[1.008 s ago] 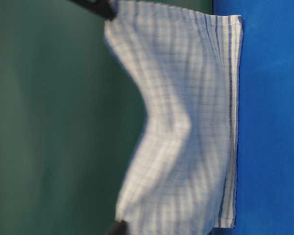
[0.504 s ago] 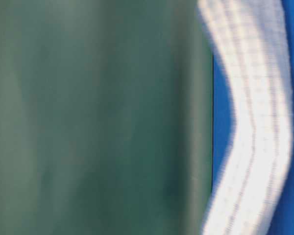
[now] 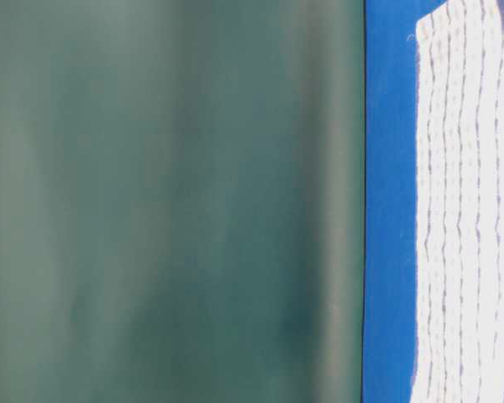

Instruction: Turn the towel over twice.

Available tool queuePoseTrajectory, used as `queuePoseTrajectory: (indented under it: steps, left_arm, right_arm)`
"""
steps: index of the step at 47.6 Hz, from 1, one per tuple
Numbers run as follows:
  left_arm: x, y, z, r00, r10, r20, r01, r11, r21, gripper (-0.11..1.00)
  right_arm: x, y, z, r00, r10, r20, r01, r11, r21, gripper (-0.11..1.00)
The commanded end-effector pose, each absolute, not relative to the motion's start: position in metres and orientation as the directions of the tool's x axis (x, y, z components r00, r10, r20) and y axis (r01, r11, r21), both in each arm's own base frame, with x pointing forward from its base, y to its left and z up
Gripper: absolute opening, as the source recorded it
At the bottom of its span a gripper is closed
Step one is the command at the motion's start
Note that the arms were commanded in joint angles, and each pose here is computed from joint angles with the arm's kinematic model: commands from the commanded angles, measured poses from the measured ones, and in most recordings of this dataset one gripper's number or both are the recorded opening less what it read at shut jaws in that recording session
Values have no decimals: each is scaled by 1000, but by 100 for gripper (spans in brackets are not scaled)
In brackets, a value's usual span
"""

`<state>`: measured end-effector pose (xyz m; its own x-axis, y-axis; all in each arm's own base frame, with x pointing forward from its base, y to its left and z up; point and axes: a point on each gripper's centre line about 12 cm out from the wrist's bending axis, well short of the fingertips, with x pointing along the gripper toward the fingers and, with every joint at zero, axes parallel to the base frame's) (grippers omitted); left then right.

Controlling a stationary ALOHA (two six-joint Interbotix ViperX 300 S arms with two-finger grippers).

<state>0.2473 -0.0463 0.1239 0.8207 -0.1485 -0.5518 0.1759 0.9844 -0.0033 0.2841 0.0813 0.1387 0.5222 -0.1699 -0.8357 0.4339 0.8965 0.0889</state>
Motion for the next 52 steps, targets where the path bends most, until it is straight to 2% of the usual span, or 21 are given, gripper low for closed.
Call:
queuePoseTrajectory:
  steps: [1,16,19,22,31,33,39,52]
  left_arm:
    - [251,-47,128,826,-151,-543,177,984,-3,2]
    - [255,-45,131,829,-141,-542,165,986,-3,3]
    - [256,-46,133,831,-143,-538,166,986,-5,6]
    - [258,-46,135,834,-143,-532,165,986,-6,19]
    - [261,-46,145,825,-142,-547,165,986,-8,72]
    - [260,-47,148,820,-143,-554,168,986,-7,80]
    - [261,-47,167,827,-147,-543,170,985,-7,78]
    - [254,-31,212,906,-110,-409,120,993,-3,76]
  right_arm:
    - [286,84,142,537,-155,-829,427,898,109,8]
    - [287,83,140,532,-157,-832,429,897,105,8]
    - [287,83,140,532,-159,-831,429,898,103,9]
    - [287,83,142,535,-161,-829,429,897,103,11]
    - [288,79,145,528,-196,-826,437,897,67,63]
    - [287,78,147,529,-204,-824,441,895,62,67]
    - [286,72,156,544,-224,-809,449,892,55,59]
    - [290,46,203,684,-261,-681,372,928,18,60]
